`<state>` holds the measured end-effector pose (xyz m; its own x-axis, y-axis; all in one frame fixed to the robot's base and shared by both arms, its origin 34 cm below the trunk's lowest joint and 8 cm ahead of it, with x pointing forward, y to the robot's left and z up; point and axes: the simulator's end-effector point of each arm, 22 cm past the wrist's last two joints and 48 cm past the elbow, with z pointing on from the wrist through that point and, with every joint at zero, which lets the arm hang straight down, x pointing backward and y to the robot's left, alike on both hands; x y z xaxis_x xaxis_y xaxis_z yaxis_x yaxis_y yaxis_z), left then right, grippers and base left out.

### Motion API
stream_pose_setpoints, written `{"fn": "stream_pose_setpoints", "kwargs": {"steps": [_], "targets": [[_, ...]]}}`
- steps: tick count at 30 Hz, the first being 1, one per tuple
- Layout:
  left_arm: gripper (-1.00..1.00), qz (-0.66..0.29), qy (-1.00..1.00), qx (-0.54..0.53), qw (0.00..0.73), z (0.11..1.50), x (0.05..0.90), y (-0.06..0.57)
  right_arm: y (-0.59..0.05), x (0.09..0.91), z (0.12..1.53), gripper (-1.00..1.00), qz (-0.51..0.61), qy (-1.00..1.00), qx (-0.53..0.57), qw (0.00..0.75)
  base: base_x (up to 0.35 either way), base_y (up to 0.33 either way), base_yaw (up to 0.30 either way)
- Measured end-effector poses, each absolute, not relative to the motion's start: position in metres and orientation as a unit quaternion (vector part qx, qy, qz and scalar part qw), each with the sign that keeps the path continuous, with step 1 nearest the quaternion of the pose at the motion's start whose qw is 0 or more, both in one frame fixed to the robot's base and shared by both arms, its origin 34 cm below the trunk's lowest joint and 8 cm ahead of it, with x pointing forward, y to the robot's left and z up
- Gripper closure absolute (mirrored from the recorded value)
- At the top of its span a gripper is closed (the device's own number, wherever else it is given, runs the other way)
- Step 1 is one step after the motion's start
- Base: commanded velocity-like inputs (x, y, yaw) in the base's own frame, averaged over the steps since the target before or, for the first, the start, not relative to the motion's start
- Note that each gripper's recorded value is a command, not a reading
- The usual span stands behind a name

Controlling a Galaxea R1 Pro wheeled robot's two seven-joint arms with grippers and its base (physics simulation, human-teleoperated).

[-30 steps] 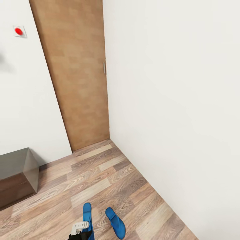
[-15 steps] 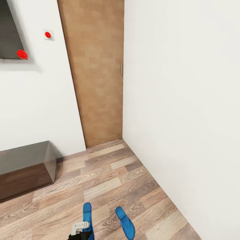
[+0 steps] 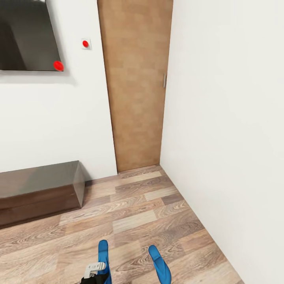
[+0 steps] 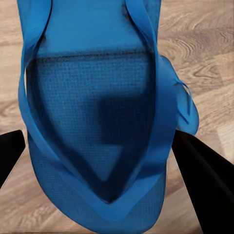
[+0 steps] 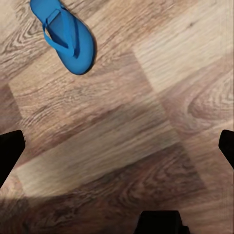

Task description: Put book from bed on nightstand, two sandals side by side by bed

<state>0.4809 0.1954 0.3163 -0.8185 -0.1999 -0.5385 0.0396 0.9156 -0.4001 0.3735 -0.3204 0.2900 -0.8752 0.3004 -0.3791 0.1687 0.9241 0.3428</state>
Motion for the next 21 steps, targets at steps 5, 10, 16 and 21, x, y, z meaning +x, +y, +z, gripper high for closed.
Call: {"fn": "stream_pose_setpoints", "kwargs": {"steps": [5,10,16,21], "targets": [[1.00,-0.201,0.932,-0.043,0.298,0.3163,0.4808,0.1954,-0.3203,0.3735,0.2900,-1.00,0.151,0.956,0.122,0.217,0.000,0.000,0.285],[1.00,-0.201,0.932,-0.043,0.298,0.3163,0.4808,0.1954,-0.3204,0.3735,0.2900,-1.00,0.151,0.956,0.123,0.218,0.000,0.000,0.285],[1.00,-0.201,0.932,-0.043,0.298,0.3163,0.4809,0.1954,-0.3204,0.3735,0.2900,-1.00,0.151,0.956,0.123,0.218,0.000,0.000,0.285],[1.00,-0.201,0.932,-0.043,0.298,0.3163,0.4809,0.1954,-0.3202,0.3735,0.2900,-1.00,0.151,0.956,0.122,0.217,0.000,0.000,0.285]]}}
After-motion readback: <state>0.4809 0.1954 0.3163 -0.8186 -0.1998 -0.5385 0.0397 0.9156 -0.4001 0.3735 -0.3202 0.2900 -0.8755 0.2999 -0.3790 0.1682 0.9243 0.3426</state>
